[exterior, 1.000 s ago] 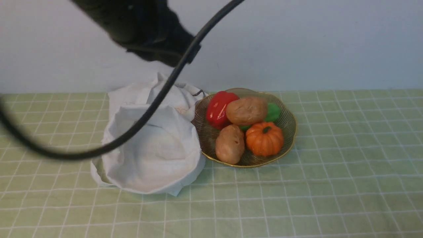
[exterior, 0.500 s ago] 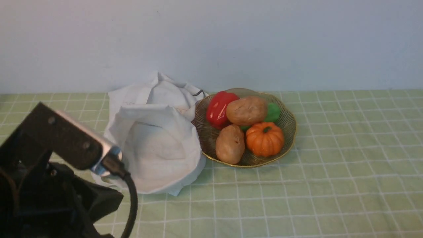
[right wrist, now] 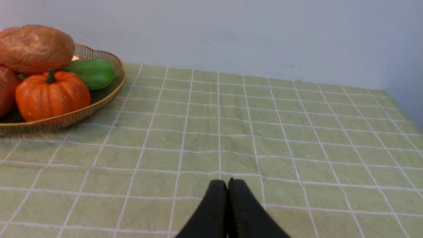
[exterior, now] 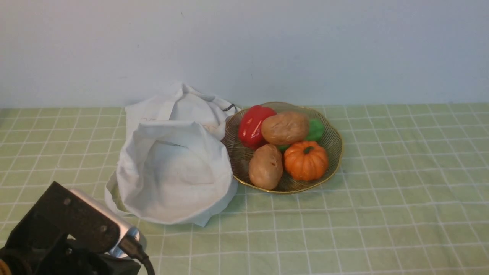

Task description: Take vegetables from bag on green coffee tablecloth place on plate.

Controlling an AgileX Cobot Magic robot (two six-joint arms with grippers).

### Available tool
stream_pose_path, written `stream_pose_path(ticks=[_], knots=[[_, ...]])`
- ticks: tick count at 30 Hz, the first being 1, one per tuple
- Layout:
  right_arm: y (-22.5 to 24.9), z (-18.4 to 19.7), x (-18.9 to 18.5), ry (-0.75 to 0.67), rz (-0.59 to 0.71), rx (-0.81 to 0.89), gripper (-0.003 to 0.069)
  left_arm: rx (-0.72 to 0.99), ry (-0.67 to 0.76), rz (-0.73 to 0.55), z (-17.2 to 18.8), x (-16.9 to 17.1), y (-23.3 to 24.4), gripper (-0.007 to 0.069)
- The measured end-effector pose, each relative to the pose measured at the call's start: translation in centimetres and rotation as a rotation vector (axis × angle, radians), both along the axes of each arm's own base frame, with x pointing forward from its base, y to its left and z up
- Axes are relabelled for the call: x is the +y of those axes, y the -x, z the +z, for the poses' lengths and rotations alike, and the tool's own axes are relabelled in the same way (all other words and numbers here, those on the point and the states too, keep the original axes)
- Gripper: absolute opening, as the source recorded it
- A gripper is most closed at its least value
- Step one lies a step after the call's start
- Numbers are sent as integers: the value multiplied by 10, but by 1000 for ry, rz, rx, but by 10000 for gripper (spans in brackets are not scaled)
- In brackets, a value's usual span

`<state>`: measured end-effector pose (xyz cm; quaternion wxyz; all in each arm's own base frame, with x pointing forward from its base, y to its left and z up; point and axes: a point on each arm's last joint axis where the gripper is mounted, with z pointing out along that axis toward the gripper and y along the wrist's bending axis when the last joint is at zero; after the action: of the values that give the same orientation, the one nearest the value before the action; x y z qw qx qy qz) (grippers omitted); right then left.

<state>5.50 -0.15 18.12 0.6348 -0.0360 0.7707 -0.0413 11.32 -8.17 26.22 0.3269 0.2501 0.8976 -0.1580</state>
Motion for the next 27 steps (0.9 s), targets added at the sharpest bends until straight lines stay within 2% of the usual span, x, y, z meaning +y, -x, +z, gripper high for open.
stream_pose_path(ticks=[9, 12, 18, 22, 27], knots=[[0, 0, 0, 0, 0, 0, -15, 1, 16, 2, 1, 0, 1, -5], [0, 0, 0, 0, 0, 0, -15, -44, 39, 6, 6, 2, 3, -5], [0, 0, 0, 0, 0, 0, -15, -251, 67, 50, 25, 20, 14, -5], [0, 0, 0, 0, 0, 0, -15, -395, 88, 183, 20, 42, 26, -4], [0, 0, 0, 0, 0, 0, -15, -553, 118, 350, -13, 62, 43, -4]])
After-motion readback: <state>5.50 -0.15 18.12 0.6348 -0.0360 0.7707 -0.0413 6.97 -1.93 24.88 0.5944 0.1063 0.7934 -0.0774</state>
